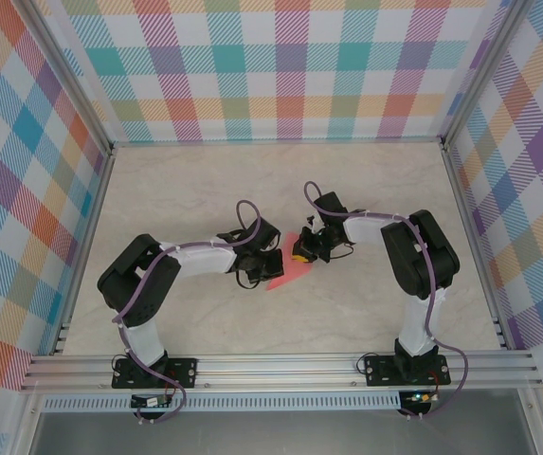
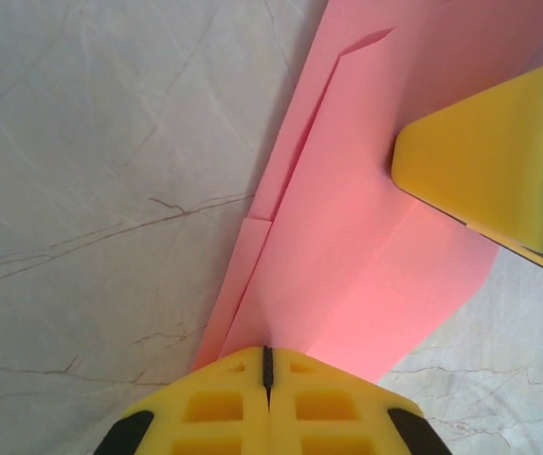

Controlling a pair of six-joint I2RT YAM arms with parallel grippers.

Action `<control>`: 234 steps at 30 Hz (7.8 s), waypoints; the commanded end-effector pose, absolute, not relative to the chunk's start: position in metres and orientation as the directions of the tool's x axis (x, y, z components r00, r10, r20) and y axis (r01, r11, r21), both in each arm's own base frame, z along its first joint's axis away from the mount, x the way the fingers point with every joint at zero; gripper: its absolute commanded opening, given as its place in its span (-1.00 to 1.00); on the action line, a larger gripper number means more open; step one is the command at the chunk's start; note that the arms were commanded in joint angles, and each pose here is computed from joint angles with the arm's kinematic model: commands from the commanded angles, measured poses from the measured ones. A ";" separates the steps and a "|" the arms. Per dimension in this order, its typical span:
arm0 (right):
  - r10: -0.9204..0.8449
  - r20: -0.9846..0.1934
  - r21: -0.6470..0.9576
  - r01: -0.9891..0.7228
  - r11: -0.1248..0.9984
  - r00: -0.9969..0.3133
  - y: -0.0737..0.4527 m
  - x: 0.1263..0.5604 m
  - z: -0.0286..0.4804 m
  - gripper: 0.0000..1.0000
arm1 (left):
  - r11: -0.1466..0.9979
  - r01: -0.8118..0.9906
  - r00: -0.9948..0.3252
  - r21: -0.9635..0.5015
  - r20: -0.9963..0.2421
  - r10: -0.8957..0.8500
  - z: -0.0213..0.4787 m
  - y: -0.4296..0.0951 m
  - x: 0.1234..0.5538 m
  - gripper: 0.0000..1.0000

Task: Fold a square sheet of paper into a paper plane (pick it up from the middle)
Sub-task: Fourth fold the wing at the center of the table.

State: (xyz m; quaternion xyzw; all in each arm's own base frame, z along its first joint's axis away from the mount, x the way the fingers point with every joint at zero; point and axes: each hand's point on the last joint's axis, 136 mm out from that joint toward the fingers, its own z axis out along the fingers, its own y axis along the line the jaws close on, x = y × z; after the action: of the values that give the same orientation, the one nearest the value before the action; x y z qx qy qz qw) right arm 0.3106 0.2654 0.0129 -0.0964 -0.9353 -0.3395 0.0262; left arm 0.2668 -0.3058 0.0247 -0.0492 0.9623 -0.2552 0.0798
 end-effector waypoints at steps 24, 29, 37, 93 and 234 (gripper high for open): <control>0.238 0.212 0.401 0.306 0.863 -0.948 0.225 0.280 -0.048 -1.00 | 0.885 -0.075 -0.990 -0.460 -0.073 -0.122 0.008 -0.281 0.234 -0.95; 0.239 0.214 0.397 0.308 0.865 -0.947 0.225 0.279 -0.049 -1.00 | 0.883 -0.081 -0.990 -0.462 -0.068 -0.127 0.006 -0.281 0.232 -0.95; 0.239 0.214 0.396 0.308 0.865 -0.947 0.225 0.280 -0.049 -1.00 | 0.884 -0.085 -0.990 -0.459 -0.061 -0.127 0.010 -0.274 0.224 -0.95; 0.231 0.227 0.386 0.305 0.871 -0.946 0.224 0.277 -0.052 -1.00 | 0.867 -0.023 -0.991 -0.498 -0.103 -0.086 0.020 -0.284 0.231 -1.00; 0.139 0.012 0.528 0.124 0.840 -0.990 0.309 0.233 -0.006 -1.00 | 0.941 -0.160 -0.987 -0.298 0.026 -0.159 -0.023 -0.235 0.193 -1.00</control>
State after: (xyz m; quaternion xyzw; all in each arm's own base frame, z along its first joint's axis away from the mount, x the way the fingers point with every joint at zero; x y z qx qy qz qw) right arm 0.2440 0.3198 0.0162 -0.0757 -0.9406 -0.3306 -0.0145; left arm 0.2306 -0.2754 0.0156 -0.0704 0.9641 -0.2485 0.0612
